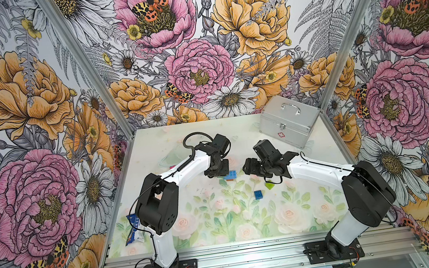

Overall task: Assemble the letter v with lego
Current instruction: Adjust the lego brick at the center of the board.

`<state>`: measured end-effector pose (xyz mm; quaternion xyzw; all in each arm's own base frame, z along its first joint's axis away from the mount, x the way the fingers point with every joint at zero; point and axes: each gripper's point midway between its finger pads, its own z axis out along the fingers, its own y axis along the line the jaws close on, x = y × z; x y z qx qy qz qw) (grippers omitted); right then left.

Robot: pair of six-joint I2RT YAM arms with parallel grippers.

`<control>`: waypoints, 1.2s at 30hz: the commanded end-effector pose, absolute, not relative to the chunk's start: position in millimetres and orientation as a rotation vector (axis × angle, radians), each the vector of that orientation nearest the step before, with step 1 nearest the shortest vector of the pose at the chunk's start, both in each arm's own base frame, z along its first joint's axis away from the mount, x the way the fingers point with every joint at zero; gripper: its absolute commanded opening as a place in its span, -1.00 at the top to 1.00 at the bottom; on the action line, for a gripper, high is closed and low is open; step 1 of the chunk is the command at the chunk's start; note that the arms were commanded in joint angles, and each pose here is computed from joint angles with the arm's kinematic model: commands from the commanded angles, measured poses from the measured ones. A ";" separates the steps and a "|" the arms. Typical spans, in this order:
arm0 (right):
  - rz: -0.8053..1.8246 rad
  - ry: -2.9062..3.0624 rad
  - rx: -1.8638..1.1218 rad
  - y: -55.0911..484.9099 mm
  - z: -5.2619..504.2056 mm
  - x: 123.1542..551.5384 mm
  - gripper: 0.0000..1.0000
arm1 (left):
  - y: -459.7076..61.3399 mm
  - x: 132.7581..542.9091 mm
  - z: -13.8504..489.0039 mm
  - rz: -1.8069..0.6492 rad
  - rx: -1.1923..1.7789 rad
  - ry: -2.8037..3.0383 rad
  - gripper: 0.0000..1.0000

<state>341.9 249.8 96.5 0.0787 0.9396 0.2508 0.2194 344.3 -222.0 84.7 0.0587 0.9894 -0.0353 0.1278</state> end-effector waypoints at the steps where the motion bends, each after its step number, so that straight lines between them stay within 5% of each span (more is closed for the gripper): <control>1: 1.029 2.455 0.261 291.3 111.6 359.3 -0.49 | -220.1 354.2 94.5 -0.130 0.127 2.854 0.72; 19: 1.092 2.523 0.327 308.7 54.2 360.4 -0.10 | -223.5 355.2 91.8 -0.207 0.087 2.856 0.72; 36: 1.088 2.551 0.318 315.8 37.4 360.8 0.06 | -231.0 352.6 81.6 -0.229 0.083 2.875 0.73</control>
